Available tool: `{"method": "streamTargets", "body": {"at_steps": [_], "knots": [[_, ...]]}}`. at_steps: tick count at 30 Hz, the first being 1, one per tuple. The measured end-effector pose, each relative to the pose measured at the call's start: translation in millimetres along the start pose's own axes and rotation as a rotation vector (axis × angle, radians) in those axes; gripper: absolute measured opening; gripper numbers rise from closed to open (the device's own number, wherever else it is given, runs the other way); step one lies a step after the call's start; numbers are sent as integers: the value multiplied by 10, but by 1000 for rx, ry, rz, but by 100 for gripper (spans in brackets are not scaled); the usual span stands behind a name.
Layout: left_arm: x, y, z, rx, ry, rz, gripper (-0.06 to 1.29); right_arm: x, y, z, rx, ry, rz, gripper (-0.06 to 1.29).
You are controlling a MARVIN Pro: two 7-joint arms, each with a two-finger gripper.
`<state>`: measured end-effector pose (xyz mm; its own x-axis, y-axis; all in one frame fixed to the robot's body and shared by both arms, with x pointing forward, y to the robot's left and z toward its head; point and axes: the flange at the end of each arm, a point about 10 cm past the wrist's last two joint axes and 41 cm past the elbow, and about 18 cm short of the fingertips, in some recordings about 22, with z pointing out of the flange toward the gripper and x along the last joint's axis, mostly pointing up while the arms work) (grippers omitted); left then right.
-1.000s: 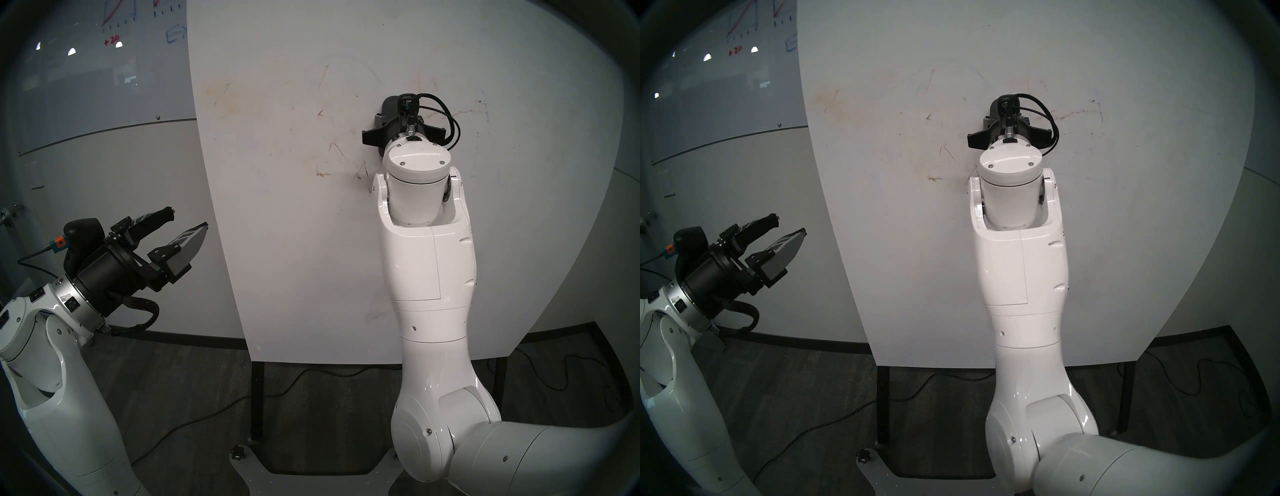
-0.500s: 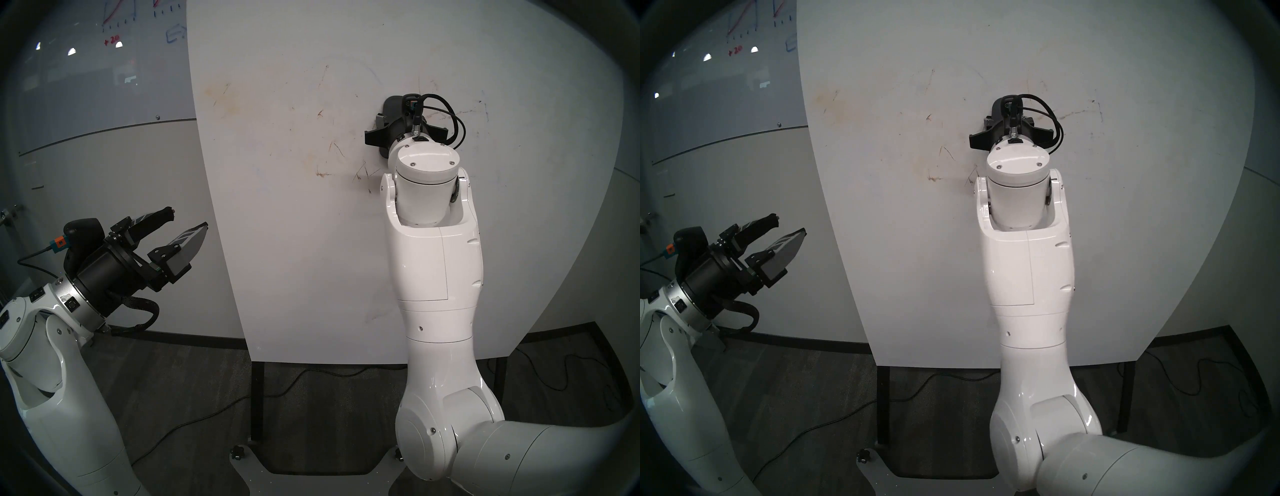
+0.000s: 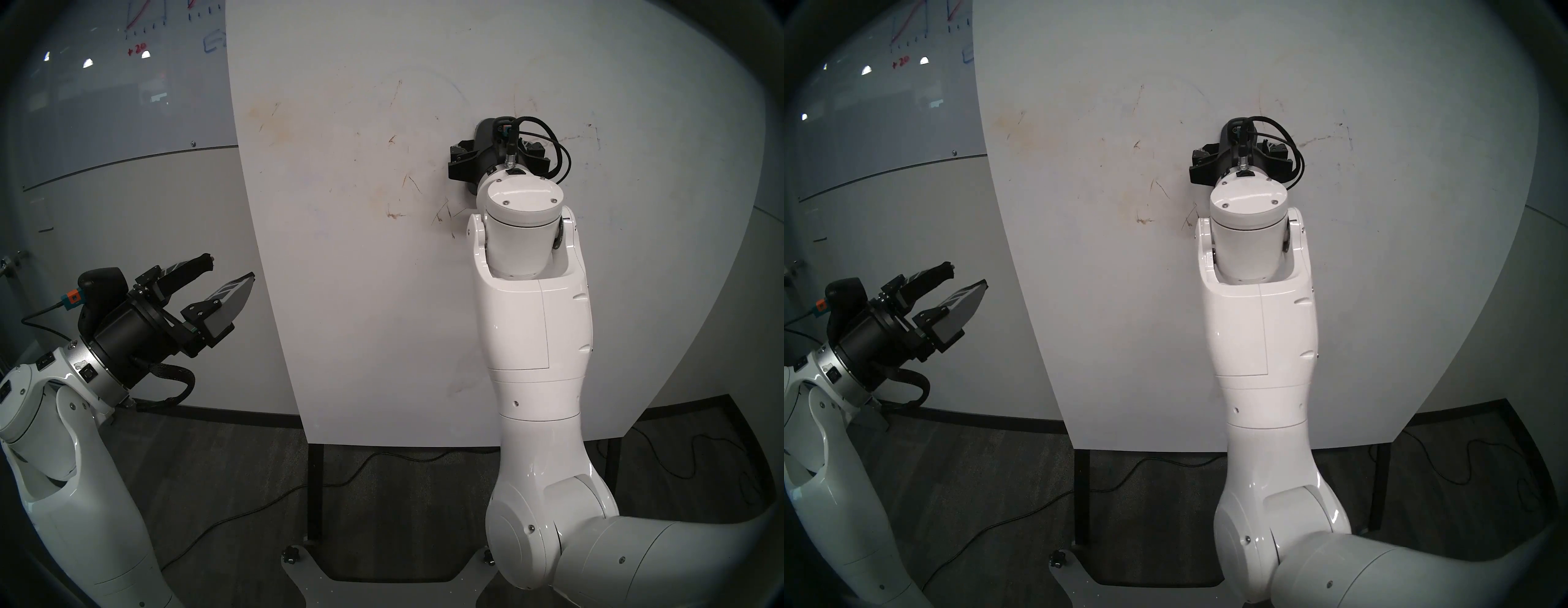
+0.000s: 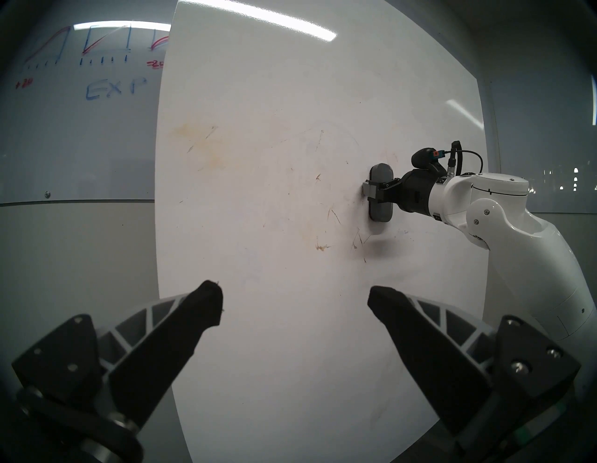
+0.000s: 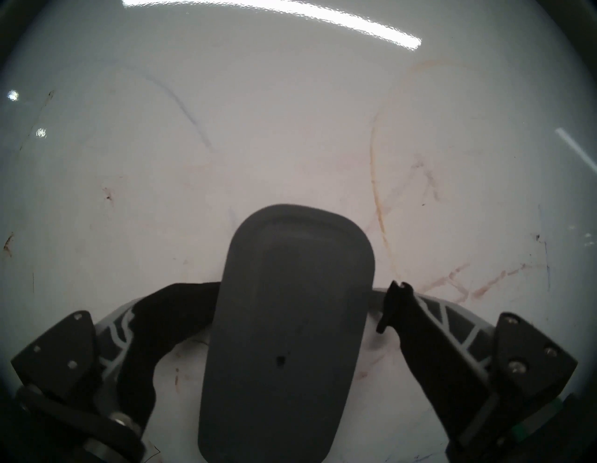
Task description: Erase all marks on the whiteboard with the eraser
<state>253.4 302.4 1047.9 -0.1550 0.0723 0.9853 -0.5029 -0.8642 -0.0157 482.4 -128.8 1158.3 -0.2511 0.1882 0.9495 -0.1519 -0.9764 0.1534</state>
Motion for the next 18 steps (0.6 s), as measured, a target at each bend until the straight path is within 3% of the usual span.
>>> {"method": "streamTargets", "body": {"at_steps": [18], "knots": [[0, 0, 0, 0, 0, 0, 125, 147, 170, -161, 49, -29, 78, 124]]}}
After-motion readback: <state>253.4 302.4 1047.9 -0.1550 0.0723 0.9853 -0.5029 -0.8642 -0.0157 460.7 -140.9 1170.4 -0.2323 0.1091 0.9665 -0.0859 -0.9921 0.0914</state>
